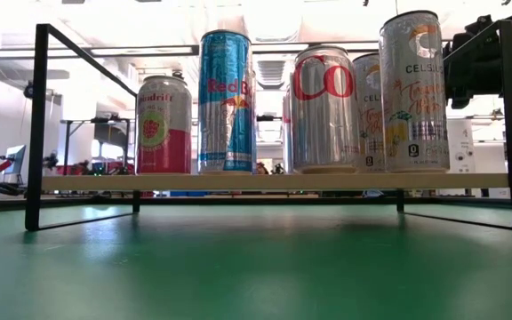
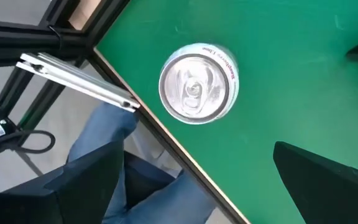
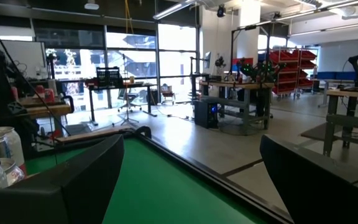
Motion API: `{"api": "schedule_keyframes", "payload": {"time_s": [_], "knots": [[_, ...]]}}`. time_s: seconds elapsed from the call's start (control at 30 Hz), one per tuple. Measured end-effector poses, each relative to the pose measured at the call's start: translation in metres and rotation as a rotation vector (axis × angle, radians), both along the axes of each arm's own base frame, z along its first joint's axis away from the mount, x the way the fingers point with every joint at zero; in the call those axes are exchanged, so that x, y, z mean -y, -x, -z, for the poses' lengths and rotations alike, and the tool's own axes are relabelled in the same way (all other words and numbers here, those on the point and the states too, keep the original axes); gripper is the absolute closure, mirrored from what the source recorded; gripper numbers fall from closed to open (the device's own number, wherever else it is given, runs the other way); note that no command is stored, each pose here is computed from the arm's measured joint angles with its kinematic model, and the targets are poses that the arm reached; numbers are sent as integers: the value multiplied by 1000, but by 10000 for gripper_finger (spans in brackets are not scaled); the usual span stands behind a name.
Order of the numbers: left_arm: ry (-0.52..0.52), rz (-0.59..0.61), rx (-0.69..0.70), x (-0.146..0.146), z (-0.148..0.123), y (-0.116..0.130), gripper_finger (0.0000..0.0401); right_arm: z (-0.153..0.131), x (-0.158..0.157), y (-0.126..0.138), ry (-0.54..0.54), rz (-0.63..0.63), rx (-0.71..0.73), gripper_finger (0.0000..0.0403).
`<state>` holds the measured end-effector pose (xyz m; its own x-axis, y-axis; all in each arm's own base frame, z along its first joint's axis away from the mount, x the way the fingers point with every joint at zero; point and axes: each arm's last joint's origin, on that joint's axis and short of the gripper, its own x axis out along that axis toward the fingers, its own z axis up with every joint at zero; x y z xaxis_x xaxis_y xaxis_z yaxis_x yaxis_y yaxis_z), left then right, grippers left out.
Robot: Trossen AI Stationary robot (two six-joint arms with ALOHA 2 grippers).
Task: Place canned beverage on shelf
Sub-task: Put the white-pink soda can on the shelf and align with the other white-pink soda can
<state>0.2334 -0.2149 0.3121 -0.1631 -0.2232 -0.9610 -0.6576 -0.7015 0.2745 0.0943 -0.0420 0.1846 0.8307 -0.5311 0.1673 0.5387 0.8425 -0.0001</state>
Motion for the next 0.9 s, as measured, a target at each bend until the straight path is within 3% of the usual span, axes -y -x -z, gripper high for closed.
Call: {"api": "schedule_keyframes", "payload": {"time_s": [0.27,0.47,0.9], "knots": [[-18,9,-20,10,-3,-8,4,0,0,0,0,-1,0,35],[-110,18,-44,10,8,-2,5,0,0,0,0,0,0,35],[-197,47,-55,16,32,10,8,0,0,0,0,0,0,35]]}}
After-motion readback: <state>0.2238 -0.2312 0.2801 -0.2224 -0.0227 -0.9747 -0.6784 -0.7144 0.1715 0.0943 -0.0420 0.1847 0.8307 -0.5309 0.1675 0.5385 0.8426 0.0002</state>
